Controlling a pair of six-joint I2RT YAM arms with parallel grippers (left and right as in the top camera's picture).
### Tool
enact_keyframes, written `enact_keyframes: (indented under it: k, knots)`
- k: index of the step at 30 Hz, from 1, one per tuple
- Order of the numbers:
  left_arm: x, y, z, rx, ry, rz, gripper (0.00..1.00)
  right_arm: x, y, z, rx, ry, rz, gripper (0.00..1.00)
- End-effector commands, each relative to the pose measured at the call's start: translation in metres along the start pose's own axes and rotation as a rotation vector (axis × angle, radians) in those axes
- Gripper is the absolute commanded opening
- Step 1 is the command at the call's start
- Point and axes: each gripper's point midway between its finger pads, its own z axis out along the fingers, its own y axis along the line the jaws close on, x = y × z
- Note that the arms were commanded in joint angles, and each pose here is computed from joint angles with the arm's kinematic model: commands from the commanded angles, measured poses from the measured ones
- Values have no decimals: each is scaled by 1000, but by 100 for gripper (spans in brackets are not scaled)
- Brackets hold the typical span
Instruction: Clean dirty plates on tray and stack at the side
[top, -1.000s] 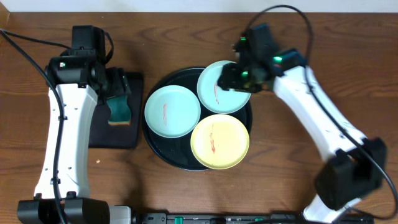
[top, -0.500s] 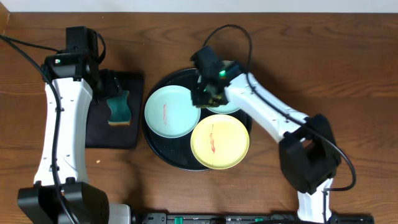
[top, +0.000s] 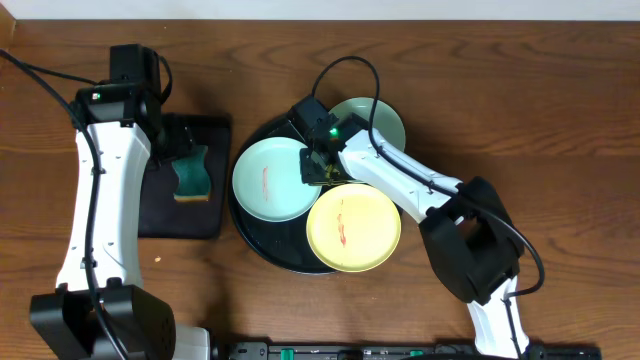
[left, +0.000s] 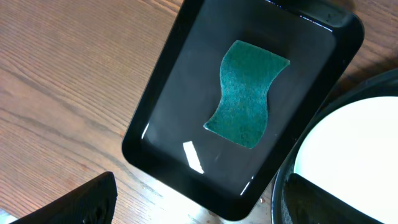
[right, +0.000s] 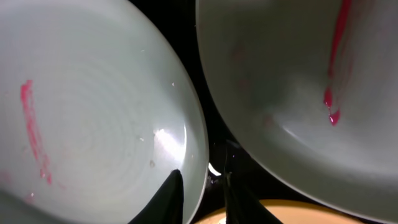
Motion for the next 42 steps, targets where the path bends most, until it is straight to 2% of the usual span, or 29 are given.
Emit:
enact_keyframes:
  k: [1,11,14,22,27,29,34,42]
  knots:
    - [2,3,4,-18,13,-20,86,-3,-2,11,27,-4,15,19]
    - [2,3,5,-19,14,-19,86,0,-4,29,39,12,13,9]
    - [2,2,8,-20,19,-18,86,5,-6,38,50,32,14,1]
    - [4,-3,30,-37,81,7,84,7,-6,43,42,48,16,1]
    - [12,-26,62,45,179,137,81,7,-7,43,44,50,13,1]
    - [12,-30,73,48,196,145,81,7,-7,43,43,50,11,1]
    - [11,-38,106,42,235,158,69,8,-6,43,40,53,-9,1]
    - [26,-49,146,58,336,190,64,7,-5,43,37,50,-10,1]
